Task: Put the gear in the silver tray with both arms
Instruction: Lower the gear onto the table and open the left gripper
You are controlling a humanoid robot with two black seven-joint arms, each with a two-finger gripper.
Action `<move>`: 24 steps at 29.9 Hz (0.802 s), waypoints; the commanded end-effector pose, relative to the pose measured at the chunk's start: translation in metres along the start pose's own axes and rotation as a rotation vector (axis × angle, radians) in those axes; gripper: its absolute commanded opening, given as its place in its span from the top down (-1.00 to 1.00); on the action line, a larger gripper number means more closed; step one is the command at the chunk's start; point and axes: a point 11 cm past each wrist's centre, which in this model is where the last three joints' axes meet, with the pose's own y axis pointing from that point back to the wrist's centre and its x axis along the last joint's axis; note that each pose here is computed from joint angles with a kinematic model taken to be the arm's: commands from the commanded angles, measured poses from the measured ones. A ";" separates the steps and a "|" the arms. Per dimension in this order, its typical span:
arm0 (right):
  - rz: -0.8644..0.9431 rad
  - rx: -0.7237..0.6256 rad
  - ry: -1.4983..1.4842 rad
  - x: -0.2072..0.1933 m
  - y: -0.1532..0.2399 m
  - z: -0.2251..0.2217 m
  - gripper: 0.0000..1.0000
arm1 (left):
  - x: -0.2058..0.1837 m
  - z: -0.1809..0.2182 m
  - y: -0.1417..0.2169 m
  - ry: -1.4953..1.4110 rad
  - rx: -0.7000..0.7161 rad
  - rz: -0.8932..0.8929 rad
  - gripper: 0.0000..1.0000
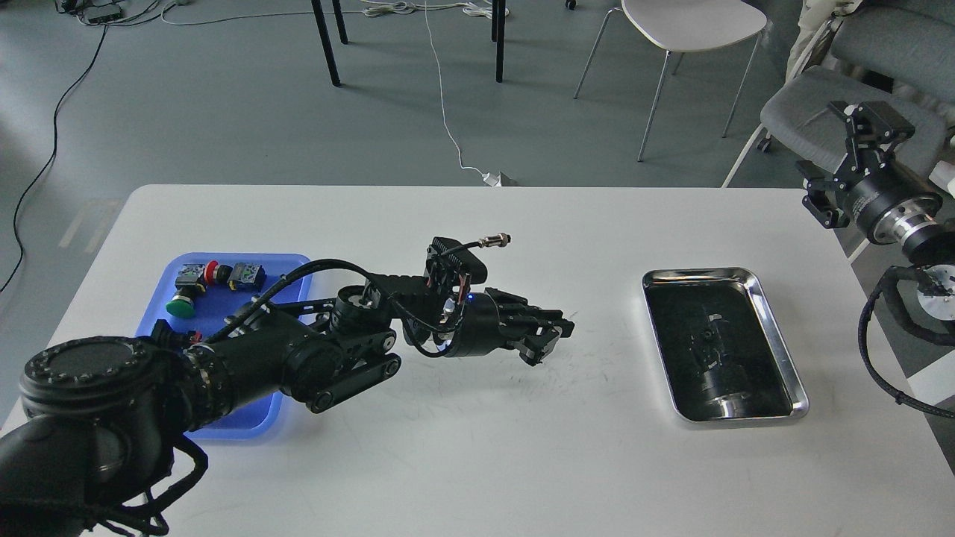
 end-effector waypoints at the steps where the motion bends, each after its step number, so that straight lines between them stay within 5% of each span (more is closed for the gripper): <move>1: -0.001 -0.001 -0.002 -0.001 0.000 0.001 -0.82 | -0.002 0.001 0.000 0.000 -0.002 -0.001 0.80; 24: -0.015 -0.009 -0.002 -0.008 -0.003 0.006 -0.83 | -0.021 0.016 -0.005 -0.066 -0.048 -0.065 0.79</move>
